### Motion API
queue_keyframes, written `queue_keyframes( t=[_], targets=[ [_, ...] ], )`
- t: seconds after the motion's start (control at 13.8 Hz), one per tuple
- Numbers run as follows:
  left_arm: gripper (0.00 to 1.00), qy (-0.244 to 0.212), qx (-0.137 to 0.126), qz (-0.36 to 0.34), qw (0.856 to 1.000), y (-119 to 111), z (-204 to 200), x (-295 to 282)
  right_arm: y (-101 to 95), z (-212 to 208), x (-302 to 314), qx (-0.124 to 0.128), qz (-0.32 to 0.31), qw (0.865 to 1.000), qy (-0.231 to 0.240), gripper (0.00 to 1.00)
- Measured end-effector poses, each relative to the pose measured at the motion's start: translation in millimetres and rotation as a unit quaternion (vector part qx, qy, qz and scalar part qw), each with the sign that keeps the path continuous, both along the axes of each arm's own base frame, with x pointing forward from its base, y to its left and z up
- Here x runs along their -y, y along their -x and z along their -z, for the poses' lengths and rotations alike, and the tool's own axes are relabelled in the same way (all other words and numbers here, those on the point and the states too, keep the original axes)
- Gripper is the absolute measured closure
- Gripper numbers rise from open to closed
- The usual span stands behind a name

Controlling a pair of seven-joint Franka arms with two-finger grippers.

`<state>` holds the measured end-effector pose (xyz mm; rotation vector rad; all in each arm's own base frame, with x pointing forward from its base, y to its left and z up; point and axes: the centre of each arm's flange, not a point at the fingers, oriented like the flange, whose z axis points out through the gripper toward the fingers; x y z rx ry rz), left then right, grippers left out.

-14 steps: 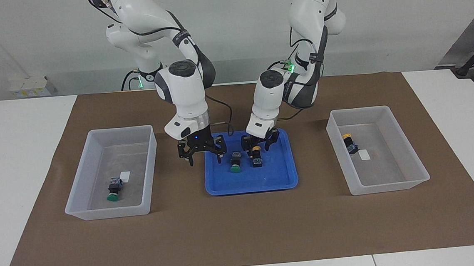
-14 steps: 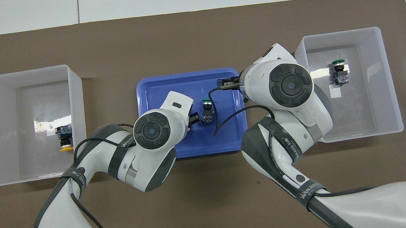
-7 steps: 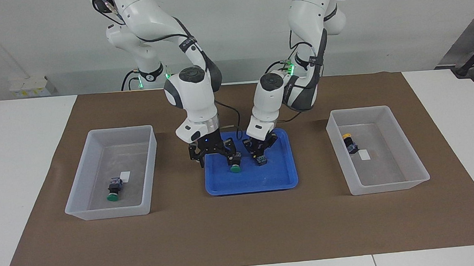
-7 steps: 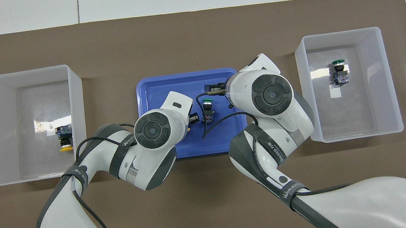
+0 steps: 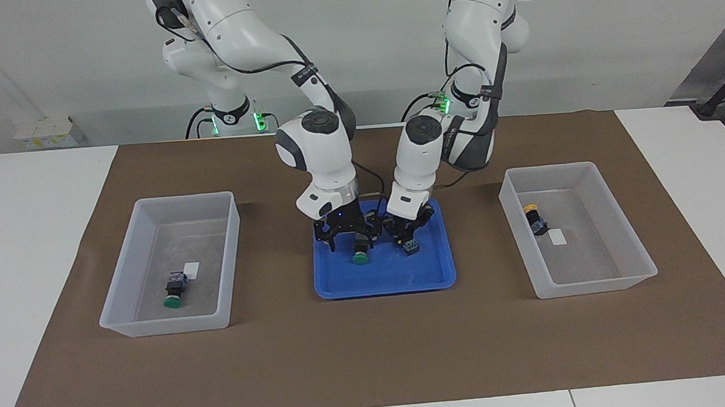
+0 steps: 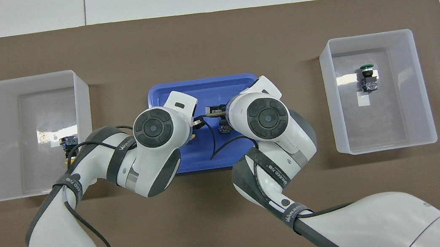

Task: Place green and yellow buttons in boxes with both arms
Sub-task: 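Carry the yellow button with the left gripper while the right gripper carries green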

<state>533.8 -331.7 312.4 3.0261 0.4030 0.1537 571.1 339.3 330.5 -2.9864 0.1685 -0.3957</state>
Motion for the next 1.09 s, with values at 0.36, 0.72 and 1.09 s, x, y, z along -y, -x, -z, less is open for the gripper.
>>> queue_keyframes(
  t=[0.36, 0.72, 1.09],
  targets=[
    [0.67, -0.012, 0.005, -0.014, 1.000, -40.5, -49.4, -53.3, 12.2, 23.9, -17.5, -0.018, 0.000, 1.000, 0.002, 0.00],
    [0.67, -0.040, -0.012, 0.021, 0.999, -55.8, -99.2, -133.3, 26.1, 39.4, -28.9, -0.031, -0.012, 0.999, 0.010, 0.24],
    [0.67, -0.046, -0.056, 0.095, 0.993, -56.0, -129.3, -221.8, 18.9, 22.7, -12.5, -0.032, 0.004, 0.999, 0.020, 0.59]
  ],
)
